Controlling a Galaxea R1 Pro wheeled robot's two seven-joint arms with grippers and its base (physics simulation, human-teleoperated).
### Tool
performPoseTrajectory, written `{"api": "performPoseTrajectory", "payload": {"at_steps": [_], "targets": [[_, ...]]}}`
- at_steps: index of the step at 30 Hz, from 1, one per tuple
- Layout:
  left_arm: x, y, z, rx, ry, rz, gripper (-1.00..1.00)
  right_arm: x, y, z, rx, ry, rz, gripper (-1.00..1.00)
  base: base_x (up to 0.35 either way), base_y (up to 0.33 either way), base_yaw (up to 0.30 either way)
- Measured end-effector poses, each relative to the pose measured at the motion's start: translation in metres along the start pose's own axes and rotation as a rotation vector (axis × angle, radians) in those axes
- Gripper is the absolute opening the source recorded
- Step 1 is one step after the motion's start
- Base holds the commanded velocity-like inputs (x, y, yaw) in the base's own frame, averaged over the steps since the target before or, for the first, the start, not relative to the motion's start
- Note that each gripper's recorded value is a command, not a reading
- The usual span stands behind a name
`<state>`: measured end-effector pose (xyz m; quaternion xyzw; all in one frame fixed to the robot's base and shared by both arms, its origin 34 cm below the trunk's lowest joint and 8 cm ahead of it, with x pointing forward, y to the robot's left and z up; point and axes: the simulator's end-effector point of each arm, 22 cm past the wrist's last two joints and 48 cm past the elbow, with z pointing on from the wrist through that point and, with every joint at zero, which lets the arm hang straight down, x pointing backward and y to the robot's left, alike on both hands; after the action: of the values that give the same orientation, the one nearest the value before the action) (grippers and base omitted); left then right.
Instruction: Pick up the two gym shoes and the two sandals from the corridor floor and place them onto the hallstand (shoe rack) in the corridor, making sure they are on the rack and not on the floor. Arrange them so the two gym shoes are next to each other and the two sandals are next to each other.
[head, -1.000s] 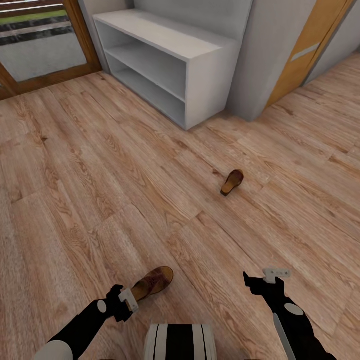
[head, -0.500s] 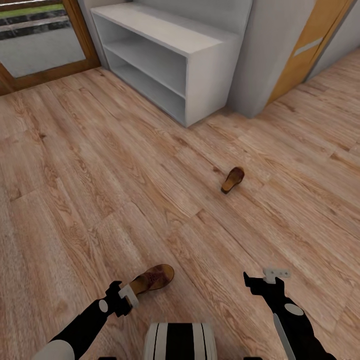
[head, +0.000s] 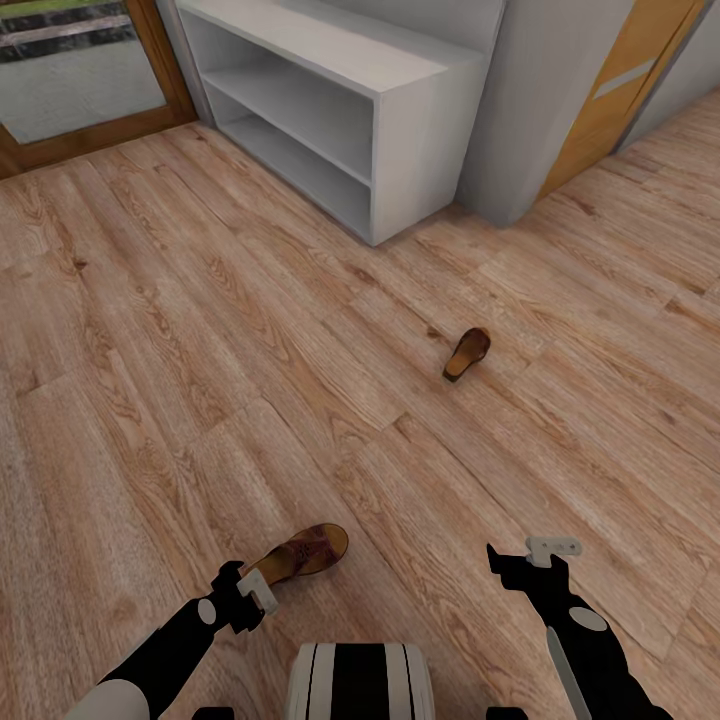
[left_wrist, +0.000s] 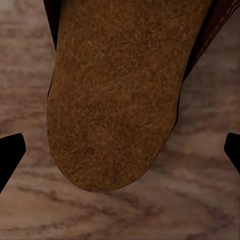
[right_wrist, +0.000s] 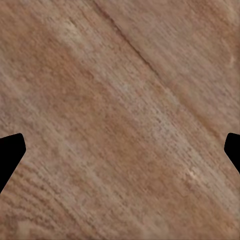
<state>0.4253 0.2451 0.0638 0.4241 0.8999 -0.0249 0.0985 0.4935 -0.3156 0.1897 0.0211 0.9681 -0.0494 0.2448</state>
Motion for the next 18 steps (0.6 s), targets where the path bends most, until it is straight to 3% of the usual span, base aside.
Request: {"api": "performPoseTrajectory", "payload": {"at_steps": [18], "targets": [[0.0053,-0.0047,0.0048,0.009,0.010,-0.002,1.00,0.0082,0.0003,0.0039,0.000,0.017,-0.002,1.00,0.000,0.000,0.000]]}}
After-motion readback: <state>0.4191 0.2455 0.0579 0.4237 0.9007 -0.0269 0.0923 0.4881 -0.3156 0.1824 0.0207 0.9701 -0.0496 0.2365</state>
